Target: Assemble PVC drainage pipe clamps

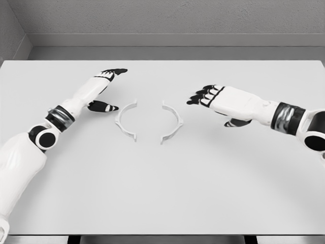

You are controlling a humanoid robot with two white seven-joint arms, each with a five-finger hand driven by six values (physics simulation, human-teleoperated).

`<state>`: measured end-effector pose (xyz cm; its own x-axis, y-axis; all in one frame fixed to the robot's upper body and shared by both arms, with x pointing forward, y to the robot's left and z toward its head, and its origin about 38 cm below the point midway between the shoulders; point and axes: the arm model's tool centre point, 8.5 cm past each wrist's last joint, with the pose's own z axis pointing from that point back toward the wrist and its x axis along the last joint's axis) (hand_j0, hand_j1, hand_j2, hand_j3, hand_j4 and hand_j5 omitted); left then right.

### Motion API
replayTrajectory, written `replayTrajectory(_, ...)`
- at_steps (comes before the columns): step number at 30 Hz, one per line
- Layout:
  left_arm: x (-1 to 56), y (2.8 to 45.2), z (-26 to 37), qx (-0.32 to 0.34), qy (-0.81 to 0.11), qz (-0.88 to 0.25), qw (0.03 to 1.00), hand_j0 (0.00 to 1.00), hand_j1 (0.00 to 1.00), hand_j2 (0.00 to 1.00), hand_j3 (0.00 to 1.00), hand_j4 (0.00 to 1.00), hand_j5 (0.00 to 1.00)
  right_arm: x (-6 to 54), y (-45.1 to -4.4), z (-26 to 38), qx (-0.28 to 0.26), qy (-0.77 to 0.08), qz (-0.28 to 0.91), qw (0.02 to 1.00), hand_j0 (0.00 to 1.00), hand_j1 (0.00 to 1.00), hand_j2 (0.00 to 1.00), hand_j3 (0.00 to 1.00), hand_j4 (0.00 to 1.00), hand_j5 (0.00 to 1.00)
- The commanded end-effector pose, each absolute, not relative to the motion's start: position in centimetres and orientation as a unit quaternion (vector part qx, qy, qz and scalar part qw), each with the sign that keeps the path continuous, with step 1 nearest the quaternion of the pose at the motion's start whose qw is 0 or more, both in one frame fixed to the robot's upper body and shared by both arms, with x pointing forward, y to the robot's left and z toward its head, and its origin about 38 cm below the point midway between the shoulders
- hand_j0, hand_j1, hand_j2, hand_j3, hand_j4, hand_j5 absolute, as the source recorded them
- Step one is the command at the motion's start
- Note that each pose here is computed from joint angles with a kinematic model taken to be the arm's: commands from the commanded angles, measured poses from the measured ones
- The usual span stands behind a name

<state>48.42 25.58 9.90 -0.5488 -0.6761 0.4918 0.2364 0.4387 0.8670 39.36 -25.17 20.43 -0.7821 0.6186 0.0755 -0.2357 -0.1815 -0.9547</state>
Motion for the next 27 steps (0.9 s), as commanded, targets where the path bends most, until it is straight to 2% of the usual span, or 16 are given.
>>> replayTrajectory(1, 48.4, 25.1, 9.9, 0.148, -0.723, -0.502, 0.45, 1.0, 1.0, 1.0, 1.0, 1.0, 1.0, 39.4, -28.3, 24.0, -0.198, -0.588, 0.735, 0.275, 1.0, 1.0, 1.0, 1.0, 1.0, 1.0)
replayTrajectory(6, 48.2, 24.7, 9.8, 0.144, -0.726, -0.501, 0.449, 1.0, 1.0, 1.0, 1.0, 1.0, 1.0, 36.8, -34.9, 22.8, -0.222, -0.598, 0.706, 0.307, 1.0, 1.0, 1.0, 1.0, 1.0, 1.0)
replayTrajectory(9, 48.2, 24.5, 9.8, 0.142, -0.726, -0.501, 0.448, 1.0, 1.0, 1.0, 1.0, 1.0, 1.0, 37.0, -36.2, 21.3, -0.219, -0.593, 0.698, 0.338, 1.0, 1.0, 1.0, 1.0, 1.0, 1.0)
replayTrajectory(16, 48.2, 24.4, 9.8, 0.141, -0.728, -0.499, 0.449, 1.0, 1.0, 1.0, 1.0, 1.0, 1.0, 37.3, -35.3, 20.7, -0.212, -0.611, 0.681, 0.343, 1.0, 1.0, 1.0, 1.0, 1.0, 1.0)
replayTrajectory(21, 48.5, 29.0, 11.2, 0.179, -0.715, -0.503, 0.452, 1.0, 1.0, 1.0, 1.0, 1.0, 1.0, 37.3, -35.0, 20.7, -0.21, -0.614, 0.68, 0.341, 1.0, 1.0, 1.0, 1.0, 1.0, 1.0)
replayTrajectory(23, 48.6, 29.5, 11.5, 0.184, -0.717, -0.497, 0.453, 1.0, 1.0, 1.0, 1.0, 1.0, 1.0, 37.2, -34.4, 20.5, -0.205, -0.619, 0.678, 0.339, 1.0, 1.0, 1.0, 1.0, 1.0, 1.0)
replayTrajectory(27, 47.8, 28.2, 12.0, 0.173, -0.727, -0.503, 0.433, 1.0, 1.0, 1.0, 1.0, 1.0, 1.0, 37.3, -34.3, 20.5, -0.205, -0.621, 0.676, 0.339, 1.0, 1.0, 1.0, 1.0, 1.0, 1.0)
